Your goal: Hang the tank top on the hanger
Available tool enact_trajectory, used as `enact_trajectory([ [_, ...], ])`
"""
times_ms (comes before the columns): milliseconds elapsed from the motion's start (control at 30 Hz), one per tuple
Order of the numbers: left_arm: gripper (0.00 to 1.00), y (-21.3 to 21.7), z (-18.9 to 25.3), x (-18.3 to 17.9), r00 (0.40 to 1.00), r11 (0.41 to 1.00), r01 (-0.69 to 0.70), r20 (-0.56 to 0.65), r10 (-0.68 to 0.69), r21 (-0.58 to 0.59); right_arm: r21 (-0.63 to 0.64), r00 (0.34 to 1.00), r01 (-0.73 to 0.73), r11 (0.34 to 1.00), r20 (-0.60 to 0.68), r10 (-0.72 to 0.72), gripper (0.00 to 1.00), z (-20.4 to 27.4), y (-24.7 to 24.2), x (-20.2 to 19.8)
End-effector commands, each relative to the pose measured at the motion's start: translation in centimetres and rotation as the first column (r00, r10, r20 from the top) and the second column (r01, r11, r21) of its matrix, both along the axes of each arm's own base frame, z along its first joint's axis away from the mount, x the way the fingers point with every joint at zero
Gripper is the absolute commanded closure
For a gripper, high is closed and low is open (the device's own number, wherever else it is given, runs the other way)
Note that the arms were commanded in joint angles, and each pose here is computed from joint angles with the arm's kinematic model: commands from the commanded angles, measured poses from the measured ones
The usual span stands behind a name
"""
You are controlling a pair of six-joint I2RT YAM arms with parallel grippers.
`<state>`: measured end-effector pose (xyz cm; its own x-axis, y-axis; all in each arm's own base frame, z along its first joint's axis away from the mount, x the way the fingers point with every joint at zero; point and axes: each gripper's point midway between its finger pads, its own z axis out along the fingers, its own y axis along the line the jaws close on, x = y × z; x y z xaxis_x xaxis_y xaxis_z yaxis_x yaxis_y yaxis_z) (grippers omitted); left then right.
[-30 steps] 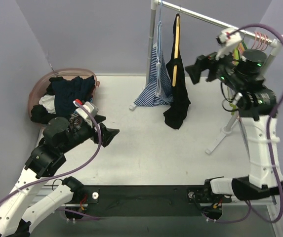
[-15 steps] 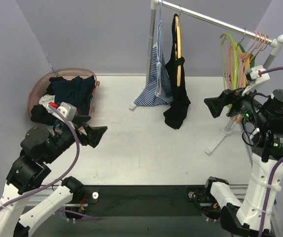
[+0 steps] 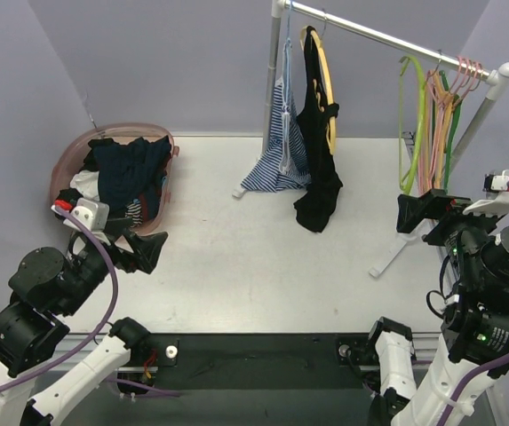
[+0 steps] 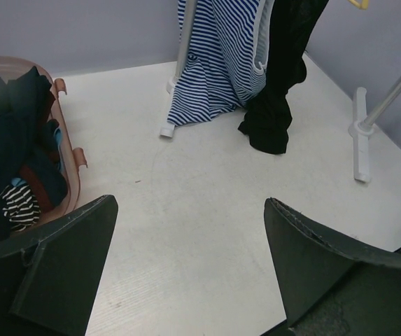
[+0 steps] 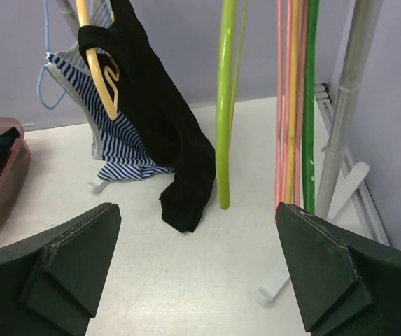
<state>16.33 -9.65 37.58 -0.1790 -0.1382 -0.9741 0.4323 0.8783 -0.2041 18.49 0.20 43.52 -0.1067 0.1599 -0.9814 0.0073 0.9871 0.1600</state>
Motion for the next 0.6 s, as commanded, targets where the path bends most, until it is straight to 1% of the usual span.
enact_trajectory([
  [0,0.03,1.2,0.5,-0.4,0.999,0.999,-0.042,0.023,0.041,0.003,0.024,0.997,0.072,0.997,-0.024,-0.071,0.00,-0.5,-0.9,-0.6],
  [233,0.03,1.8,0.6,-0.6,0.998,0.998,-0.061,0.033,0.061,0.000,0.064,0.999,0.029,0.998,-0.042,-0.027,0.00,-1.2,0.1,-0.6],
  [567,0.03,1.8,1.1,-0.6,0.997,0.998,-0.063,0.050,0.064,-0.016,0.055,0.999,0.006,0.998,-0.045,-0.004,0.00,-1.2,0.4,-0.7],
])
